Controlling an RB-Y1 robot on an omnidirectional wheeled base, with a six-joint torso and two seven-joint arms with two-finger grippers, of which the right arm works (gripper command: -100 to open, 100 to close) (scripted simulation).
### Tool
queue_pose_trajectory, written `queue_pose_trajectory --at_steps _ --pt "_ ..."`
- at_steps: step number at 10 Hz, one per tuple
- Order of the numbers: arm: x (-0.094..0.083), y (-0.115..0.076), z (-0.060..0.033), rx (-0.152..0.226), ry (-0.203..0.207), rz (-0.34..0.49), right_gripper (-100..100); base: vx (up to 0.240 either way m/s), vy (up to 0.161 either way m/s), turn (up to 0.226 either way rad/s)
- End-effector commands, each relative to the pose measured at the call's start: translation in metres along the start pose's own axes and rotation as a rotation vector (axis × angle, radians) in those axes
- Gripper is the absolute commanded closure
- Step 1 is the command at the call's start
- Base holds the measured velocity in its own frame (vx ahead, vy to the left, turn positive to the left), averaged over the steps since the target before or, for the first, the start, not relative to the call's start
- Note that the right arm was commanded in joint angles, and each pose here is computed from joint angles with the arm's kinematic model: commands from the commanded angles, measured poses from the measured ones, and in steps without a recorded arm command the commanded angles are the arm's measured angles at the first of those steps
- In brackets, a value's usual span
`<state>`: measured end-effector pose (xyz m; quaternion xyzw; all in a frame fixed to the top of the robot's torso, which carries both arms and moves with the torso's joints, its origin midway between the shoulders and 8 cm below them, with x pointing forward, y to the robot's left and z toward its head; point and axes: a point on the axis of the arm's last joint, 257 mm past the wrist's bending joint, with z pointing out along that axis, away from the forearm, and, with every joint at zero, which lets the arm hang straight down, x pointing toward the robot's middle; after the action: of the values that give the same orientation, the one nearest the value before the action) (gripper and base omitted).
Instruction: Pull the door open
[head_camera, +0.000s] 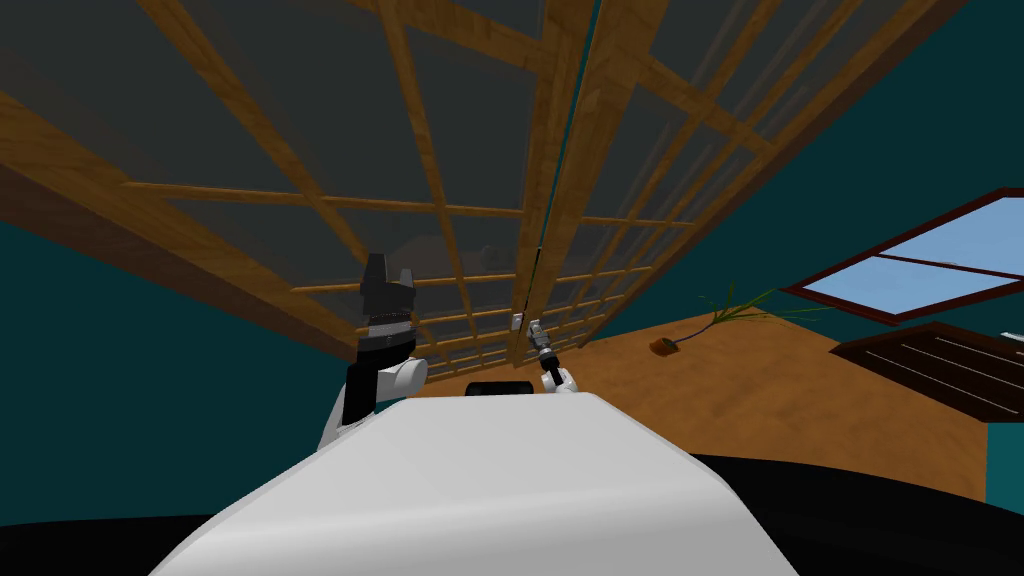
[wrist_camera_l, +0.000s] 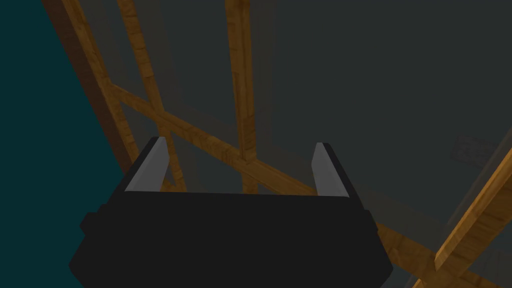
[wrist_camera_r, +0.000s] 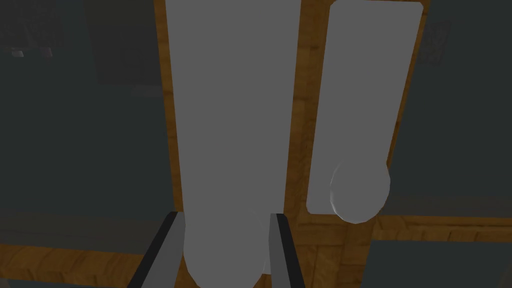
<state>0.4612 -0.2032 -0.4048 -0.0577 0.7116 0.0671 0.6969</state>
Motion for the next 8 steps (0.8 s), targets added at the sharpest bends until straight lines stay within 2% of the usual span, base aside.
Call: queue_pose_trajectory --at_steps 1,3,5,6,7,8 --pt "0.009 -0.005 -0.0055 0.007 0.021 0.006 100 -0.113 -0.019 -0.026" --pt "0.016 -0.018 -0.0144 0.023 0.039 0.013 100 -0.179 -0.044 0.022" --pt "0.016 -0.018 -0.0144 0.023 0.039 0.013 100 -0.093 -0.013 -0.013" --pt "0.017 -0.021 -0.0162 0.026 0.042 0.014 100 -0.040 -0.006 0.002" --pt "0.022 -0.033 -0.0232 0.040 0.054 0.030 100 -0.138 -0.032 0.066" --pt "0.022 -0.033 -0.0232 0.040 0.054 0.030 100 -0.155 -0.026 0.031"
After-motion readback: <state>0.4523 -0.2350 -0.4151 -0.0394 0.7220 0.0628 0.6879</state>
